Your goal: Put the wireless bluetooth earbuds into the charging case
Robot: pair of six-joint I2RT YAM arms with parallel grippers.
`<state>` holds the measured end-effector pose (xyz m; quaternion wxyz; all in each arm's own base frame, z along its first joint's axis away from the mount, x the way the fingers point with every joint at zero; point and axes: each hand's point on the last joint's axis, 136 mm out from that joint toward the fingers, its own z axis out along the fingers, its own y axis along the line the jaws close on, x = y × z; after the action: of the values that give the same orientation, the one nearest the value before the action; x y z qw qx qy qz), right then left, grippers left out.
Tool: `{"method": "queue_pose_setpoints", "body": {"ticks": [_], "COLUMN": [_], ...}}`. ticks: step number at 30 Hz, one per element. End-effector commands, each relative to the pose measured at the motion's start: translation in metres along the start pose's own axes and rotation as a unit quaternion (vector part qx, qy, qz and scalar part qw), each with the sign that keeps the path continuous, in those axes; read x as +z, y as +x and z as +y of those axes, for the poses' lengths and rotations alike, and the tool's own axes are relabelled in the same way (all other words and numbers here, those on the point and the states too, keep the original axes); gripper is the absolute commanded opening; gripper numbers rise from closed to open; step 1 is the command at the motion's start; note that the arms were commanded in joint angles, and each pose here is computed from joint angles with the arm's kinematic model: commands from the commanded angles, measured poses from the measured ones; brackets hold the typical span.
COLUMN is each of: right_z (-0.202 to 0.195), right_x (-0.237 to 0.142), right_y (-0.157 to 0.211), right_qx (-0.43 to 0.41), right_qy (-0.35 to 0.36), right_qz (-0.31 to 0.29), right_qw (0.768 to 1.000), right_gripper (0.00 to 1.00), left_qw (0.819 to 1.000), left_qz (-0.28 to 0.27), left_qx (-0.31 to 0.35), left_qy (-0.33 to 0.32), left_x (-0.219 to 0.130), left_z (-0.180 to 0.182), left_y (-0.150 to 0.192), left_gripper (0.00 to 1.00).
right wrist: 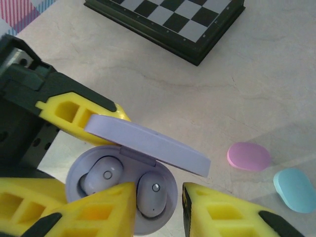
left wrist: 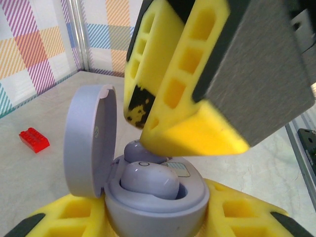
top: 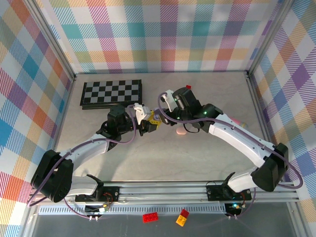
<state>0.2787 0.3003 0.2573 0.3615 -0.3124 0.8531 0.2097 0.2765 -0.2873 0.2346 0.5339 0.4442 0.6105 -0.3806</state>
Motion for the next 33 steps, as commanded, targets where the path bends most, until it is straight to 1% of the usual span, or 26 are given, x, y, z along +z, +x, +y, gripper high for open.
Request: {"method": "queue_pose_setpoints", "body": {"ticks": [1, 3, 7, 10, 12, 15, 18, 22, 25, 28, 33], "right_z": [0.004, 0.002, -0.007, -0.01, -0.01, -0.012, -0.017, -0.022, -0.022, -0.021, -0.022], "right_x": [-0.017, -0.024, -0.04, -0.048, -0.05, -0.046, -0.031, -0.008, 0.002, 0.002, -0.01], "right_y": [-0.011, -0.012, -0.017, -0.027, -0.035, -0.047, -0.051, -0.045, -0.036, -0.026, -0.017], "right_qx": [0.01, 0.016, 0.051, 0.097, 0.12, 0.16, 0.181, 0.194, 0.2, 0.203, 0.203], "right_qy": [-0.013, -0.011, -0.014, -0.048, -0.074, -0.101, -0.099, -0.09, -0.09, -0.091, -0.085], "right_qz": [-0.035, -0.046, -0.083, -0.11, -0.119, -0.101, -0.062, -0.02, 0.002, 0.011, 0.007], "right_qw": [0.999, 0.999, 0.995, 0.988, 0.983, 0.977, 0.977, 0.977, 0.976, 0.975, 0.975], "right_gripper": [0.33, 0.38, 0.53, 0.65, 0.68, 0.68, 0.68, 0.68, 0.68, 0.69, 0.69], "left_qw": [0.999, 0.999, 0.999, 0.999, 0.999, 0.999, 0.999, 0.999, 0.999, 0.999, 0.998], "left_qz": [-0.025, -0.025, -0.024, -0.023, -0.024, -0.026, -0.028, -0.033, -0.036, -0.041, -0.052], "left_qx": [0.022, 0.023, 0.026, 0.029, 0.031, 0.036, 0.036, 0.036, 0.031, 0.028, 0.027], "left_qy": [0.01, 0.007, 0.011, 0.018, 0.022, 0.028, 0.03, 0.022, 0.018, 0.012, -0.014], "left_x": [0.002, 0.002, 0.001, 0.001, 0.001, 0.0, -0.001, -0.002, -0.002, -0.003, -0.003], "left_z": [-0.003, -0.003, -0.004, -0.007, -0.009, -0.011, -0.012, -0.01, -0.009, -0.007, 0.002], "left_y": [-0.021, -0.021, -0.021, -0.02, -0.021, -0.022, -0.024, -0.03, -0.032, -0.035, -0.041], "left_gripper": [0.23, 0.23, 0.23, 0.24, 0.24, 0.24, 0.24, 0.24, 0.24, 0.24, 0.24]}}
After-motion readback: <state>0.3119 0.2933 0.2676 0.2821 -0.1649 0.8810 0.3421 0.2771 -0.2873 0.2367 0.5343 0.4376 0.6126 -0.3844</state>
